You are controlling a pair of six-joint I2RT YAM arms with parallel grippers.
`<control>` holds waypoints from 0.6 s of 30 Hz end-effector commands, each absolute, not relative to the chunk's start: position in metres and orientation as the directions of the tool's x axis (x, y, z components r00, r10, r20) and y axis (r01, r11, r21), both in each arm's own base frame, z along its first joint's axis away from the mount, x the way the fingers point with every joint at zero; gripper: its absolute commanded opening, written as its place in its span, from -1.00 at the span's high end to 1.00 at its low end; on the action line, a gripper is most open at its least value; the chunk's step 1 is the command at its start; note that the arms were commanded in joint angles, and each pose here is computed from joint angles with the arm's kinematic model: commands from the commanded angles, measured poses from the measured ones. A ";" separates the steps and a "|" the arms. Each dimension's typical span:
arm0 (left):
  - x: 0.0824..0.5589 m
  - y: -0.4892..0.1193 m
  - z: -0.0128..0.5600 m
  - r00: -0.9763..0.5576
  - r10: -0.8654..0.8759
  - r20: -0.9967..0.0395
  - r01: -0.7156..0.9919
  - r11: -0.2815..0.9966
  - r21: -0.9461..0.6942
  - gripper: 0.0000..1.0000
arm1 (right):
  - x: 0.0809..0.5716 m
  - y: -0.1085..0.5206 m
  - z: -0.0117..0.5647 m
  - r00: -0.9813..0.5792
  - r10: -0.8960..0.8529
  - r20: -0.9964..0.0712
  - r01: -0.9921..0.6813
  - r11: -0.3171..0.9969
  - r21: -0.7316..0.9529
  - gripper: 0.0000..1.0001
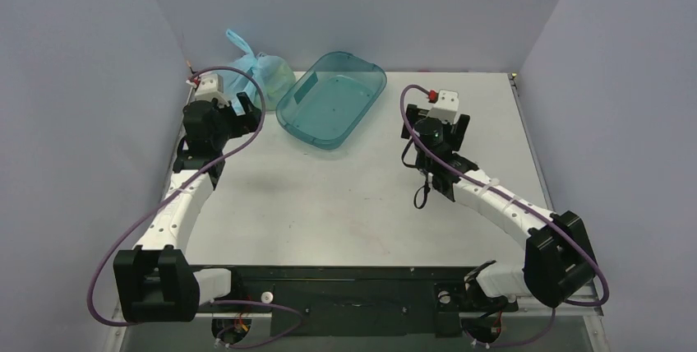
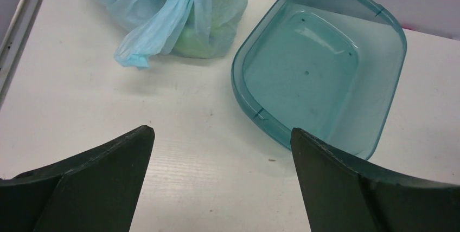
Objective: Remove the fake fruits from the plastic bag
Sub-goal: Move the plastic bag to the center of the board.
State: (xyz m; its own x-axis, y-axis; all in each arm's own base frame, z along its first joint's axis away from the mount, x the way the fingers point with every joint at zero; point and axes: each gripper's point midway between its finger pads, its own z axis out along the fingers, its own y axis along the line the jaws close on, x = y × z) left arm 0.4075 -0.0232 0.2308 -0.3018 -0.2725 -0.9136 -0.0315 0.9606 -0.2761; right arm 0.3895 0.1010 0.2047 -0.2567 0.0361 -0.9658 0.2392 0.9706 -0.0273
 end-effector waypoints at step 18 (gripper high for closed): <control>0.417 -0.046 0.229 -0.247 -0.206 -0.947 0.072 0.970 -0.230 -0.97 | 0.367 0.200 0.204 -0.311 0.278 -0.909 -0.014 0.955 0.297 -1.00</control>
